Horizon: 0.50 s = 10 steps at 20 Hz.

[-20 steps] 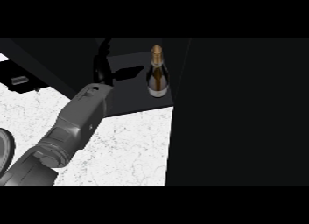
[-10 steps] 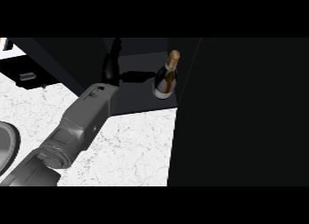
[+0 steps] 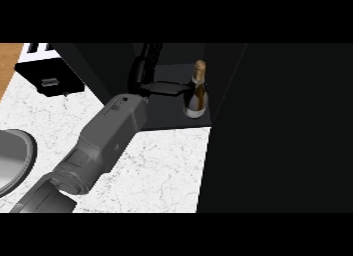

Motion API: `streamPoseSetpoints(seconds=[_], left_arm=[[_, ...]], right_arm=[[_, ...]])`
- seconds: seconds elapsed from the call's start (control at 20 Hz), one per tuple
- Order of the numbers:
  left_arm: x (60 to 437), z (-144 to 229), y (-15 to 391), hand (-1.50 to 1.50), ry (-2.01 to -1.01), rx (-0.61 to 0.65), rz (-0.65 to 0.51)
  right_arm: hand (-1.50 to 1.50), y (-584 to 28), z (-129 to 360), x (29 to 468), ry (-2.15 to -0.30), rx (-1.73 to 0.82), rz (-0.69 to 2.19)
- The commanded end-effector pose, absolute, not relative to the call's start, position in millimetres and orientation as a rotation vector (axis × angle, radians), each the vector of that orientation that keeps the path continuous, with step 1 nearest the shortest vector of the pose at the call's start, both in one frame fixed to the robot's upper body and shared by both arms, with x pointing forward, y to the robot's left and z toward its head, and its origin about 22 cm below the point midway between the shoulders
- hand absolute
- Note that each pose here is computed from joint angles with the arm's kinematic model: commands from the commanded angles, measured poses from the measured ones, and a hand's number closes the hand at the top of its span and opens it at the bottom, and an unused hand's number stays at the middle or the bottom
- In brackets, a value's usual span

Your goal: Pick up the wine, place it into the cabinet and close the cabinet

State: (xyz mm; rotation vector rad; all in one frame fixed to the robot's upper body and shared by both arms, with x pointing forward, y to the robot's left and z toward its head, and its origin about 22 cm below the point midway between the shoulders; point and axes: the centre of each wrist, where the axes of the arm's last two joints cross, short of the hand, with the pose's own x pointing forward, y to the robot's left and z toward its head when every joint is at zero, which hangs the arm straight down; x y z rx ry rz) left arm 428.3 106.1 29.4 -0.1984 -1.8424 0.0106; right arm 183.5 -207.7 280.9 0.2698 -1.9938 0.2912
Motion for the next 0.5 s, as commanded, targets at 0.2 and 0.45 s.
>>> streamPoseSetpoints(seconds=[0.2,0.45], left_arm=[[440,55,129,-1.50,-1.854,-0.301,-0.044],[420,61,76,-1.50,-1.890,-0.357,-0.080]], right_arm=[[-1.50,-215,280,168,-1.973,0.241,0.252],[-1.50,-203,281,168,-1.970,0.222,0.245]])
